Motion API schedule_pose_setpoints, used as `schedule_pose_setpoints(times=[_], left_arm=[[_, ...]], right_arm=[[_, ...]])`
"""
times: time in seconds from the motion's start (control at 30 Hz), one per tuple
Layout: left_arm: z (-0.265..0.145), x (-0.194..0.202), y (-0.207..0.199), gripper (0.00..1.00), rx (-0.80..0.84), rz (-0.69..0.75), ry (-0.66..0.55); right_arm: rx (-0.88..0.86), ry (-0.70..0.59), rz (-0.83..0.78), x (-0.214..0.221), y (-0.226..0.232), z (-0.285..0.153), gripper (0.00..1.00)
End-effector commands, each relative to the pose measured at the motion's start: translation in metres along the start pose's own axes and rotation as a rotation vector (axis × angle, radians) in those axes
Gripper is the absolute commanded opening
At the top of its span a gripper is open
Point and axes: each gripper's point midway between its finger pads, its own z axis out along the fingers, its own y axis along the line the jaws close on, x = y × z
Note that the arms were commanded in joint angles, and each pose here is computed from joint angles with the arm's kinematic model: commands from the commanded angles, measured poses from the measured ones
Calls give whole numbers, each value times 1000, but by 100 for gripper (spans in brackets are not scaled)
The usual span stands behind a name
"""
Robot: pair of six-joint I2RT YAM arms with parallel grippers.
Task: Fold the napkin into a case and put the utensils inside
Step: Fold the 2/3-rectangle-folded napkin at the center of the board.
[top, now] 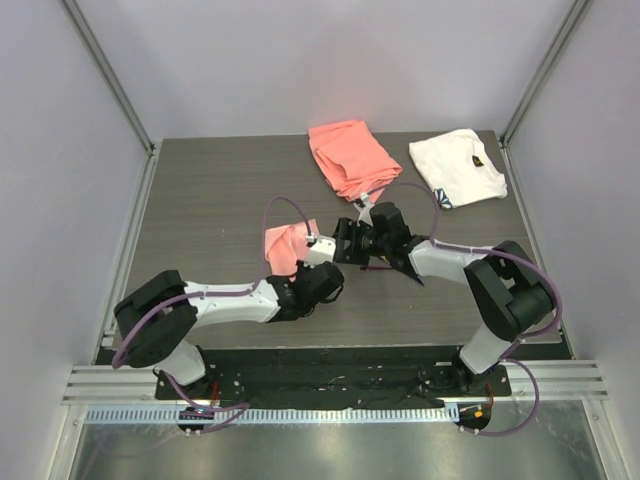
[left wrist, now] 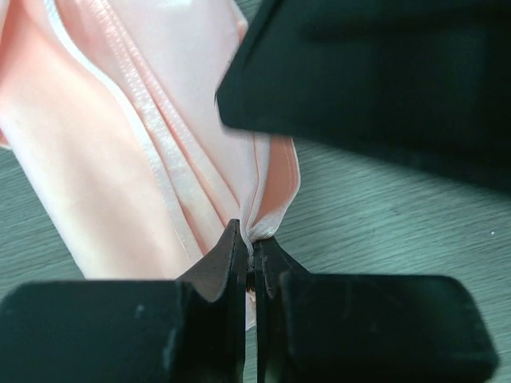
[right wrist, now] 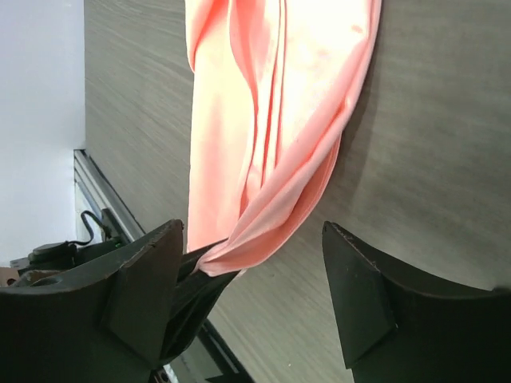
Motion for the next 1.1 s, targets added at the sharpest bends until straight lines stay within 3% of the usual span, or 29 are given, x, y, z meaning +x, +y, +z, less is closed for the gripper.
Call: schedule_pose_setpoints(times=[0.0, 0.17, 0.43, 0.6, 0.63, 0.67, 1.07], left_arm=[[-6, -17, 7, 0, 3, -104, -65], [-7, -13, 7, 0, 23, -147, -63], [-23, -28, 25, 0, -10, -211, -118], [-28, -34, 26, 0, 9, -238, -133], [-28, -34, 26, 0, 11, -237, -133], [-29, -34, 25, 0, 17, -238, -131], [-36, -38, 27, 0, 31, -243, -144]], right_arm=[[26, -18, -112, -33, -6, 8, 76], [20, 61, -128, -34, -18, 38, 72], [72, 24, -113, -38, -28, 36, 69], [14, 12, 8, -20, -24, 31, 78], [-41, -22, 19, -27, -14, 33, 84], [-54, -16, 86, -22, -12, 33, 99], [-89, -45, 181, -36, -3, 55, 100]])
